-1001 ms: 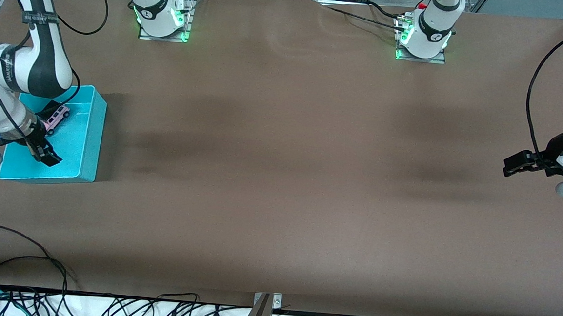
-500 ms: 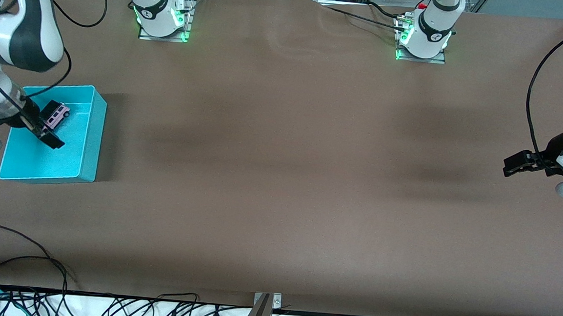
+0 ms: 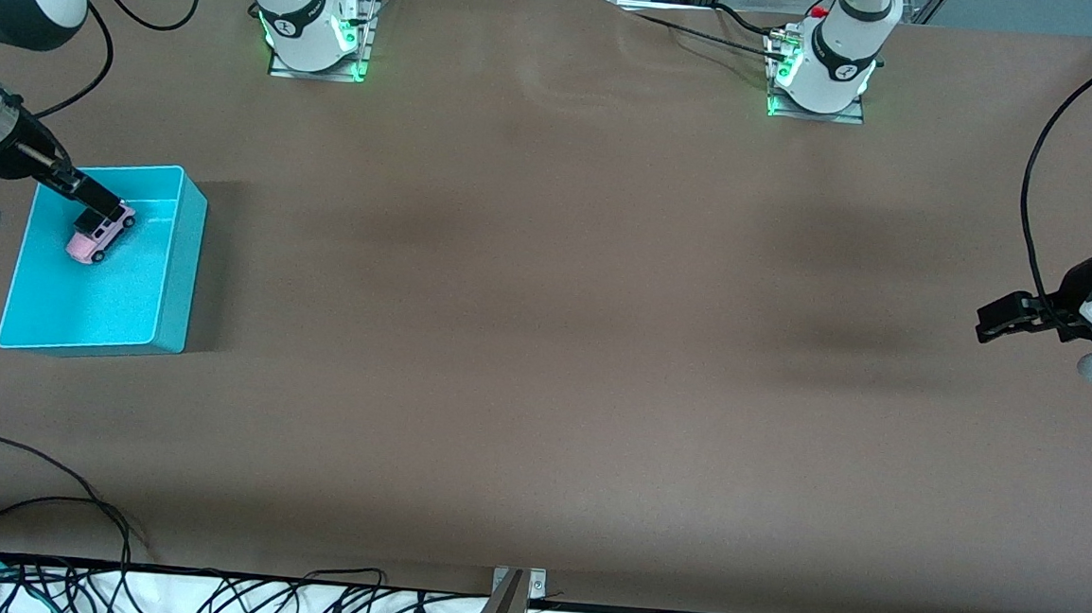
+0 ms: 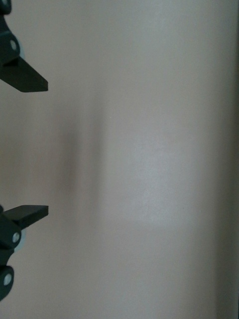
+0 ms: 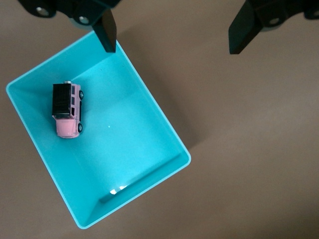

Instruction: Wind and store pink jeep toy

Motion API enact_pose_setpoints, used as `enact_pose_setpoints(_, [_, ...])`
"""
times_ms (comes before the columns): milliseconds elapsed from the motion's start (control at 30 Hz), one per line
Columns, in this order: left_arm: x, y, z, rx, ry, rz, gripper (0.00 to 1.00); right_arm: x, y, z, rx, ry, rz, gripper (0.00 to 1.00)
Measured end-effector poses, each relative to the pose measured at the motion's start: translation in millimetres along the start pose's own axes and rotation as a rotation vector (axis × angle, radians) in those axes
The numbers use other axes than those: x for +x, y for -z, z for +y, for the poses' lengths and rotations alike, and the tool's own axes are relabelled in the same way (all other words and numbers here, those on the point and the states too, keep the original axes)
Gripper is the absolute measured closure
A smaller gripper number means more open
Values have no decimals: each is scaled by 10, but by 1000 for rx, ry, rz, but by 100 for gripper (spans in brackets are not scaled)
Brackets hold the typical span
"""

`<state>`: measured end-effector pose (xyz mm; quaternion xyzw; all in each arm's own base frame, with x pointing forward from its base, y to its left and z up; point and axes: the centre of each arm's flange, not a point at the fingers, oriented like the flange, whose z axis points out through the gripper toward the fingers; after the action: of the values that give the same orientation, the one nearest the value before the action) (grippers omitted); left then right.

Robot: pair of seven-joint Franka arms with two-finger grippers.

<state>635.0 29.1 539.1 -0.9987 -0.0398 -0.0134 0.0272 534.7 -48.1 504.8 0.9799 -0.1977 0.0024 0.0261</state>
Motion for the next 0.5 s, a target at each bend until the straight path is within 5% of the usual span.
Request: enact_pose_setpoints(500, [-2, 7, 0, 0, 0, 1, 0, -203, 206, -27, 19, 77, -54, 0])
